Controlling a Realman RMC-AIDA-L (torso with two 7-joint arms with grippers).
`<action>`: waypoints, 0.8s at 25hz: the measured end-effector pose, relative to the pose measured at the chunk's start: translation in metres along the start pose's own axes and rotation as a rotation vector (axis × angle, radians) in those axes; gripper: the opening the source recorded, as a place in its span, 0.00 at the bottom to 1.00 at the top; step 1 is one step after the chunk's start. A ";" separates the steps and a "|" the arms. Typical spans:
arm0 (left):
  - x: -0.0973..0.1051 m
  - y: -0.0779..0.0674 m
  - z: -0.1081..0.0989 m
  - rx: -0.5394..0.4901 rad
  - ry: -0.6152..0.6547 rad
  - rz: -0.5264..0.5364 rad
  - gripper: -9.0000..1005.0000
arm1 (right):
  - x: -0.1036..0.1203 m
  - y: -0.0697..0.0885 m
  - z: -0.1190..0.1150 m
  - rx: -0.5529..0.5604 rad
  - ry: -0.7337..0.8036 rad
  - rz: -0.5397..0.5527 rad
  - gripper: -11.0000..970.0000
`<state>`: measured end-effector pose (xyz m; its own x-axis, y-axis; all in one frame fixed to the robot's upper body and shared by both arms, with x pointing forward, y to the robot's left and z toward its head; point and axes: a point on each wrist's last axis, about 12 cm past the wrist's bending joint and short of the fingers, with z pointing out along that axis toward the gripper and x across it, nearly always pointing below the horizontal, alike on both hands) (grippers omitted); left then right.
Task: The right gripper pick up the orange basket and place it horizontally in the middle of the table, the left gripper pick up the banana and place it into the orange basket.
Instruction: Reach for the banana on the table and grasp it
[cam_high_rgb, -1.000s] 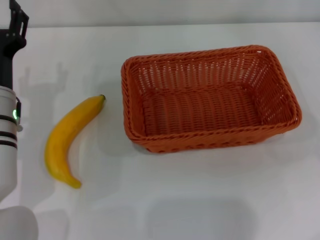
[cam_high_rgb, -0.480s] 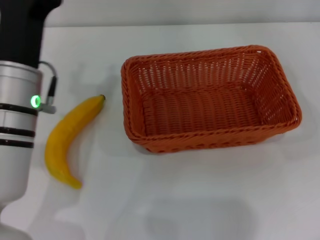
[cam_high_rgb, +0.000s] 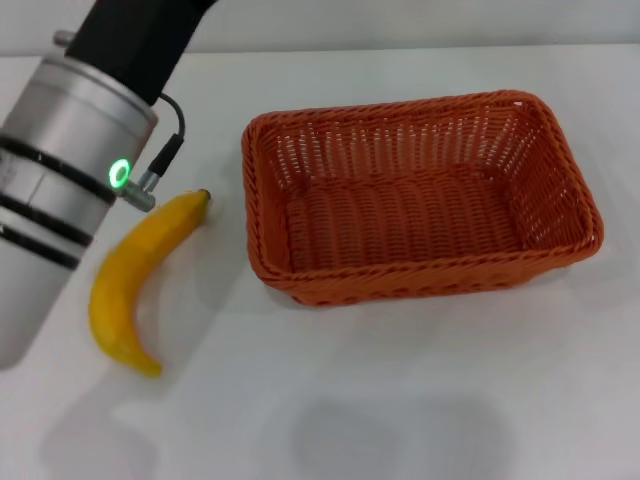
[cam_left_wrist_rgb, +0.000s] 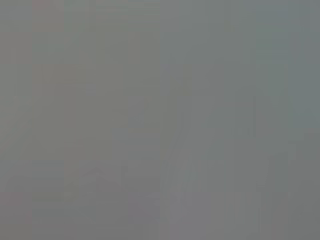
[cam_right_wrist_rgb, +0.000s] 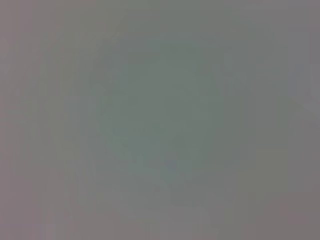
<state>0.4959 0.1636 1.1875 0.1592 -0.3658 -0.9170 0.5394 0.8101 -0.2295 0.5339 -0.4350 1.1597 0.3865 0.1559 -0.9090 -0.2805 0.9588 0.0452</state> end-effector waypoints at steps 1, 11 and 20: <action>-0.001 0.002 0.003 -0.004 0.036 -0.002 0.79 | 0.000 0.000 0.000 0.001 0.001 0.000 0.88; -0.013 0.019 0.036 0.006 0.585 0.079 0.79 | 0.005 -0.001 0.010 0.031 0.022 0.010 0.88; -0.030 0.024 0.043 -0.025 0.909 0.245 0.79 | 0.010 -0.003 0.018 0.062 0.053 0.019 0.87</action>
<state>0.5396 0.1746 1.2239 -0.4458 0.3053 -0.8415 0.5570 0.8305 0.0062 0.5542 -0.4323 1.1577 0.3342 0.1632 -0.9283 -0.2314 0.9689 0.0871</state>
